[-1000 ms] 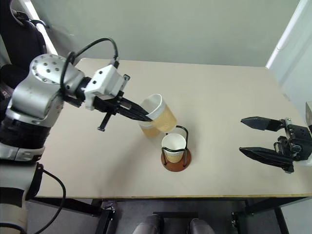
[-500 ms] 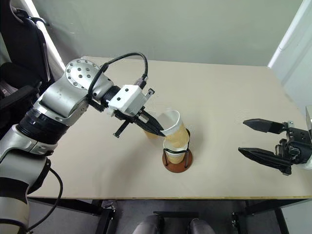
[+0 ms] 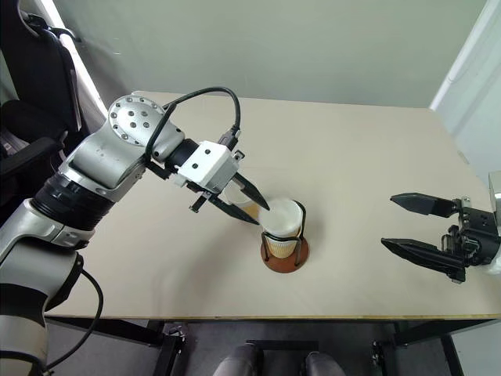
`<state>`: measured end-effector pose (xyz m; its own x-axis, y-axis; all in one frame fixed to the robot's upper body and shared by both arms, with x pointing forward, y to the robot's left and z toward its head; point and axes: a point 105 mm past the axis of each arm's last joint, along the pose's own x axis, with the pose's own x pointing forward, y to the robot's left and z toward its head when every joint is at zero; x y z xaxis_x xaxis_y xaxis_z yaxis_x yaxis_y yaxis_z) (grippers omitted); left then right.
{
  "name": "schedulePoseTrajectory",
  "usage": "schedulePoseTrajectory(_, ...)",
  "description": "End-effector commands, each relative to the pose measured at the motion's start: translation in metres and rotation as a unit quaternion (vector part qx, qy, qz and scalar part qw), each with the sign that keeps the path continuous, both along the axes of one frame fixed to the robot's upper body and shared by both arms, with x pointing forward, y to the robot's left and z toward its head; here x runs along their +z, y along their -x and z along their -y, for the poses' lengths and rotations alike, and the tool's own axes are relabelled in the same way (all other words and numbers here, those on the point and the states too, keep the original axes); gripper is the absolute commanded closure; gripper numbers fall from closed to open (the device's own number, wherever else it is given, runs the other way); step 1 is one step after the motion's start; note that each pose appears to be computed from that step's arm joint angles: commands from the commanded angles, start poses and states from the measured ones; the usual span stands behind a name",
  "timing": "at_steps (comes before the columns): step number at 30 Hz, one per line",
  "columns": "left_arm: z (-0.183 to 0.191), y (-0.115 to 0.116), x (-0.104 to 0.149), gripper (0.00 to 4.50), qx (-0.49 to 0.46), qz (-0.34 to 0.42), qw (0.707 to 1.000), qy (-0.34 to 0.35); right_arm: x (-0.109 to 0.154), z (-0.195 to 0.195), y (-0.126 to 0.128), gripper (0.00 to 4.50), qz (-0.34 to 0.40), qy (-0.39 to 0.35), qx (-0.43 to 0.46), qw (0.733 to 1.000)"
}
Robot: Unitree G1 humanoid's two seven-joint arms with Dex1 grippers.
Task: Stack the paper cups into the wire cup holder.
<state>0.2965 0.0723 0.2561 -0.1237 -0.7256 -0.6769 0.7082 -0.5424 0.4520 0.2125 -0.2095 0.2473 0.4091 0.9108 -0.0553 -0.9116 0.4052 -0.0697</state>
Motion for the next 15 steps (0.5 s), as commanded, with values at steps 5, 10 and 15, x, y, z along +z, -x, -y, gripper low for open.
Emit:
schedulePoseTrajectory(5, 0.013, -0.009, 0.031, 0.32, 0.000, 0.044, 0.997, 0.065, 0.012, 0.000, 0.004, 0.00, 0.033, 0.008, 0.001, 0.999)
schedulePoseTrajectory(10, -0.035, -0.072, 0.023, 0.02, 0.197, 0.048, 0.975, 0.095, 0.010, 0.000, 0.000, 0.00, 0.030, 0.011, -0.002, 0.999)
schedulePoseTrajectory(15, -0.071, -0.093, -0.015, 0.02, 0.280, 0.034, 0.958, 0.056, 0.008, -0.001, -0.001, 0.00, 0.028, 0.012, -0.002, 1.000)
